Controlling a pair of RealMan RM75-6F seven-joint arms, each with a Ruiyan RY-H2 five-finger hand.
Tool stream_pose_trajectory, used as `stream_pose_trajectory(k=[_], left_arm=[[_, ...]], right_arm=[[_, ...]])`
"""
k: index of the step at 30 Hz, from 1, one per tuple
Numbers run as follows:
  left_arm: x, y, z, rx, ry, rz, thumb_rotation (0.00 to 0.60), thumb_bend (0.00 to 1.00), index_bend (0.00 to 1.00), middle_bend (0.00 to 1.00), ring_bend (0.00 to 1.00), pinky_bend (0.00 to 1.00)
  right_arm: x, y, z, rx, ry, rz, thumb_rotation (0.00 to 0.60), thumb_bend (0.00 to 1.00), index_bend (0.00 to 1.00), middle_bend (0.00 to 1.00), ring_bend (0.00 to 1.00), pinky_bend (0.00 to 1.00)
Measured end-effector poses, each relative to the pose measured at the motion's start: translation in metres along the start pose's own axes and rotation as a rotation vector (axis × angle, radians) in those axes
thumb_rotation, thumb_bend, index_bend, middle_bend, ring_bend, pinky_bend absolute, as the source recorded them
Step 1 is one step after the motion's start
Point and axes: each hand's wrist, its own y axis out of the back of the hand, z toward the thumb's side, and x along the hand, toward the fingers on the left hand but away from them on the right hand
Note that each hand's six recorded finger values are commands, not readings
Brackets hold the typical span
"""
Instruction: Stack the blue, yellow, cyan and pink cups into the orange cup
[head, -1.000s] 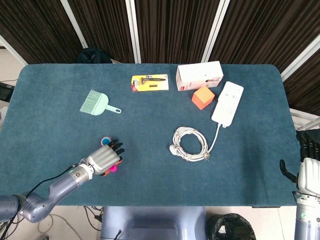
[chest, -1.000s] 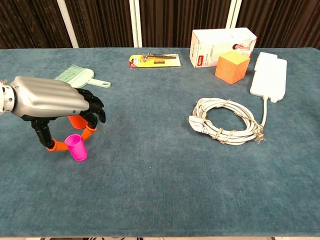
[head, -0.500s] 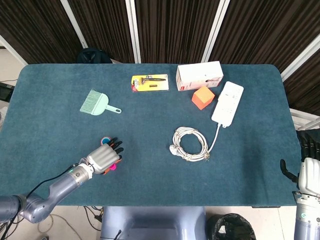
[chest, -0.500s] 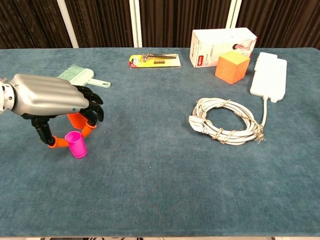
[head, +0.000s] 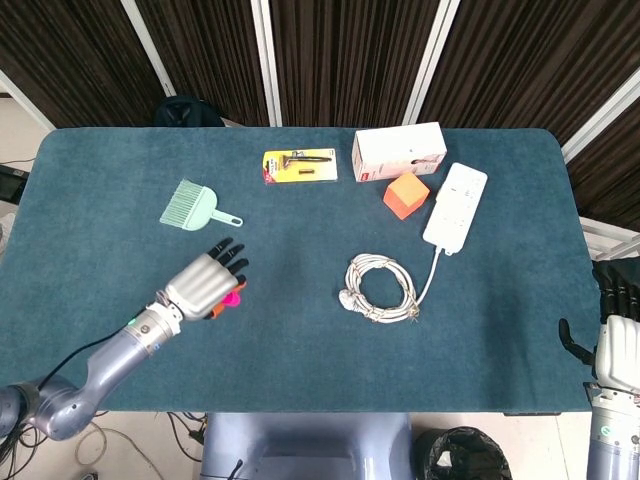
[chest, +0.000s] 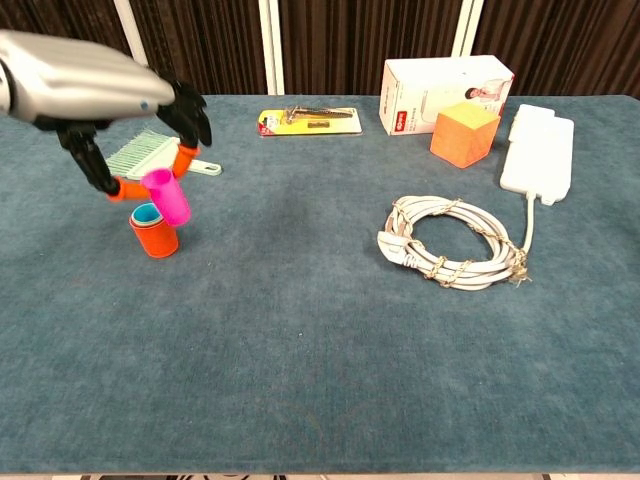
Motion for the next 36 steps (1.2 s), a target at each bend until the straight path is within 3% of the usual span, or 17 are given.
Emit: stream_pose_trajectory(k=[5,14,36], left_arm=[[-0.004,0.004,-0.025,-0.040,0.072,0.002,0.600,0.38,0.53,0.19,0.00,0.00],[-0.003,-0.009,-0.054,-0.073,0.148,-0.017,0.600,0.38,0.53,0.19,0.00,0.00],[0.010,-0.038,-0.043,-0.059,0.118,-0.064,0.600,0.38,0.53,0.20,0.00,0.00]], right_arm=[[0.000,-0.001,0.000,0.002,-0.002,0.001,0.600,0.41,0.13,0.07,0.09,0.09],[0.000,-0.001,0.000,0.001,-0.004,0.001,0.600,0.41,0.13,0.07,0.09,0.09],[0.000,-0.001,0.000,0.000,-0.001,0.003,0.600,0.41,0.13,0.07,0.09,0.09]])
